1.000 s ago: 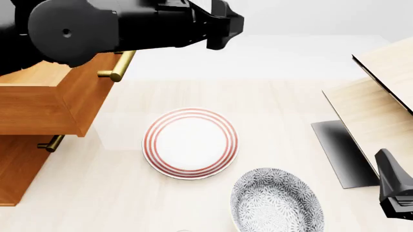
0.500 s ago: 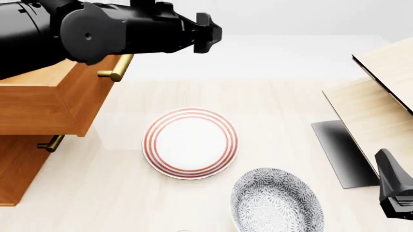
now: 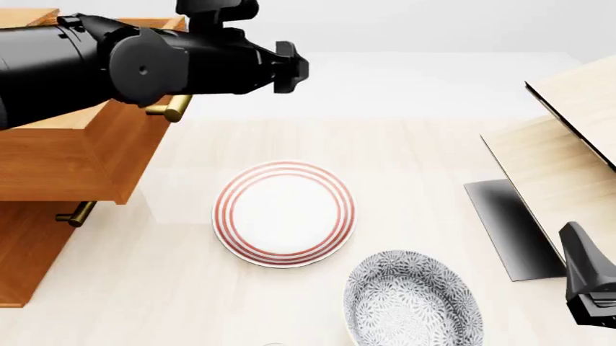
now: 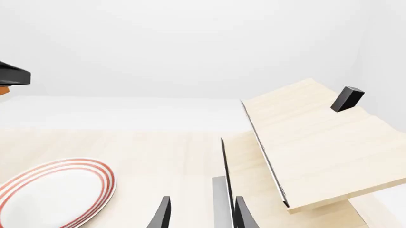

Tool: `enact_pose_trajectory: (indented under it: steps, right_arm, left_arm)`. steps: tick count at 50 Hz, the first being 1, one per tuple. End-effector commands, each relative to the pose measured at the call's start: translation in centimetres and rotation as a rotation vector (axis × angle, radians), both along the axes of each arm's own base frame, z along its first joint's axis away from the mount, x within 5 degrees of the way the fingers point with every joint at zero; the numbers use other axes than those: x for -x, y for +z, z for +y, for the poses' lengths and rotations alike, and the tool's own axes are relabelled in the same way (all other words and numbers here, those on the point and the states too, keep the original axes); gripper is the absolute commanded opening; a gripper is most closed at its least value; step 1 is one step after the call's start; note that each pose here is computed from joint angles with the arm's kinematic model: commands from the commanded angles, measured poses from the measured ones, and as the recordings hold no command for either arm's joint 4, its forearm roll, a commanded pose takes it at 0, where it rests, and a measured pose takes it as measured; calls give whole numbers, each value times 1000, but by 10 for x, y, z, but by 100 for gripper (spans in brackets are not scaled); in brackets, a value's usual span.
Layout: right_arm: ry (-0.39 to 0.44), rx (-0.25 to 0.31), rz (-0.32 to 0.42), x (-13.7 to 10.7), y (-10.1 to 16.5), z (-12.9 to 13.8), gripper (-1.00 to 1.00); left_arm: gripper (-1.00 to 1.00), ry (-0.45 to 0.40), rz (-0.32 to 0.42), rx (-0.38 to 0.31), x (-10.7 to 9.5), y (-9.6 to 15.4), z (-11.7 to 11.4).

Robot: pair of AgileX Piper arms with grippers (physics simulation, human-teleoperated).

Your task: Close the top drawer of the cabinet.

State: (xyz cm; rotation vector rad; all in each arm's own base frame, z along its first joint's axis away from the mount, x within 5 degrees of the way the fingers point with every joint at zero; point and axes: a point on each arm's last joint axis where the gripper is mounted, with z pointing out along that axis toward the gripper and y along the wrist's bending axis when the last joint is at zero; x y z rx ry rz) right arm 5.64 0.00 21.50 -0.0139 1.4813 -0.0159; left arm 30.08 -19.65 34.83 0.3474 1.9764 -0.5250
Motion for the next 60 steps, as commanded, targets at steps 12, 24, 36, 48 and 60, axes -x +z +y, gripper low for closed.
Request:
enact_pose_trajectory:
  steps: [12,24,36,48,60]
  right_arm:
    - [0,0,0,0,0,0,100]
    - [0,0,0,0,0,0,100]
    - [0,0,0,0,0,0,100]
    - [0,0,0,0,0,0,100]
    - [0,0,0,0,0,0,100]
  left_arm:
    - [100,107,21,-41,-15,-14,40]
    - [100,141,23,-48,-21,-15,51]
    - [100,166,21,-57,-24,-16,61]
    - [100,189,17,-66,-26,-16,71]
    - [100,218,15,-71,-26,-16,83]
